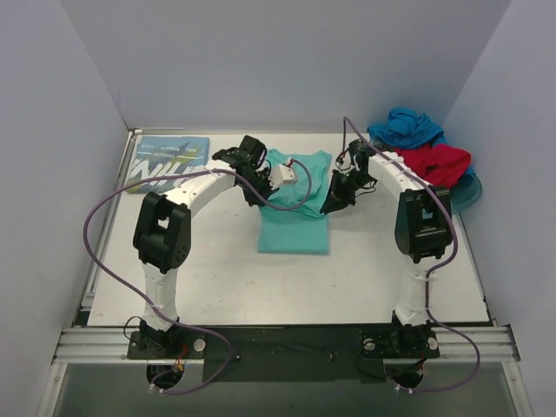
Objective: Fold and stack the t-shirts
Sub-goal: Fold the folded rectangular tshirt in 1/3 of the way
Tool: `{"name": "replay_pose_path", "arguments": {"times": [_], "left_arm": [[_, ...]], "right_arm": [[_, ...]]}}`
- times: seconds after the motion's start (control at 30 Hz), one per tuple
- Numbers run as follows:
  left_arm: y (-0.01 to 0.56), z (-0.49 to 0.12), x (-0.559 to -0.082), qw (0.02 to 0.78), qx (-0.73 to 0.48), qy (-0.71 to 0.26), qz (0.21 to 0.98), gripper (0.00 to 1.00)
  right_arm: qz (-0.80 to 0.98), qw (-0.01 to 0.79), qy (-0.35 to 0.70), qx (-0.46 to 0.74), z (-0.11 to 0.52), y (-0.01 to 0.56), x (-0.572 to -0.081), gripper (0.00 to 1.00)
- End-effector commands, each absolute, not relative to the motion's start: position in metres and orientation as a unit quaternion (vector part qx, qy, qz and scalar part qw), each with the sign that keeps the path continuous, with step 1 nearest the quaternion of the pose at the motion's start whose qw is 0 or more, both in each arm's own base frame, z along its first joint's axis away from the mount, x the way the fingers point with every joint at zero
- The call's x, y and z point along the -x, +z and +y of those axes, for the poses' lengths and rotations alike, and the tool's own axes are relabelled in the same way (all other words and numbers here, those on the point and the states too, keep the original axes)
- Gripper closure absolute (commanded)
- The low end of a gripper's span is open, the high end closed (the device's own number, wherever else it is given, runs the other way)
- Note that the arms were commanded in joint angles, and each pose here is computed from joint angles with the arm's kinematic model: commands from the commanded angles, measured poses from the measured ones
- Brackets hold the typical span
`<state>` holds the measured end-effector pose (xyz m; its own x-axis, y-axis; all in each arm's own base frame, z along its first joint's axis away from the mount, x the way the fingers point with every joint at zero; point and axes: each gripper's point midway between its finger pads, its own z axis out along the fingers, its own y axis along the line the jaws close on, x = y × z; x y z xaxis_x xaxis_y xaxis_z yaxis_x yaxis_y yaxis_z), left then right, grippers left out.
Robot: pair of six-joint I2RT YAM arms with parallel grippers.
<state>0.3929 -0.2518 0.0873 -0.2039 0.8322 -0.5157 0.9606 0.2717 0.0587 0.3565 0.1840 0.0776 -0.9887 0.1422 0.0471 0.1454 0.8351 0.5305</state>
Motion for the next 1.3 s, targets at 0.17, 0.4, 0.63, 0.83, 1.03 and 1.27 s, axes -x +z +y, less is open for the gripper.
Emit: {"name": "replay_pose_path", "arguments": {"times": [0.17,0.4,0.63,0.83,1.03,1.27], "left_arm": [[0.085,-0.268,-0.438,0.287,-0.584,-0.108,0.752,1.0],[0.073,-0.282,-0.459,0.314,-0.571,-0.098,0.752,0.89],[0.124,-0.287,-0.495,0.378,-0.51,-0.087,0.767,0.47],[0.163,-0.288,-0.477,0.364,-0.476,-0.142,0.788,0.52],[0.108,-0.304,-0.373,0.225,-0.507,-0.253,0.793,0.95],[0.076,-0.301,-0.404,0.277,-0.448,-0.224,0.82,0.95]], "right_arm": [[-0.959,0.004,-0.26,0.113,0.17,0.06,-0.379,1.0],[-0.954,-0.017,-0.256,0.155,0.161,0.047,-0.399,0.87],[-0.952,-0.096,-0.227,0.182,0.124,0.076,-0.435,0.61],[-0.962,-0.149,-0.2,0.112,0.13,0.11,-0.416,0.73],[-0.963,-0.078,-0.251,0.061,0.182,0.087,-0.371,1.0],[-0.963,-0.072,-0.241,0.094,0.182,0.055,-0.417,1.0]]}}
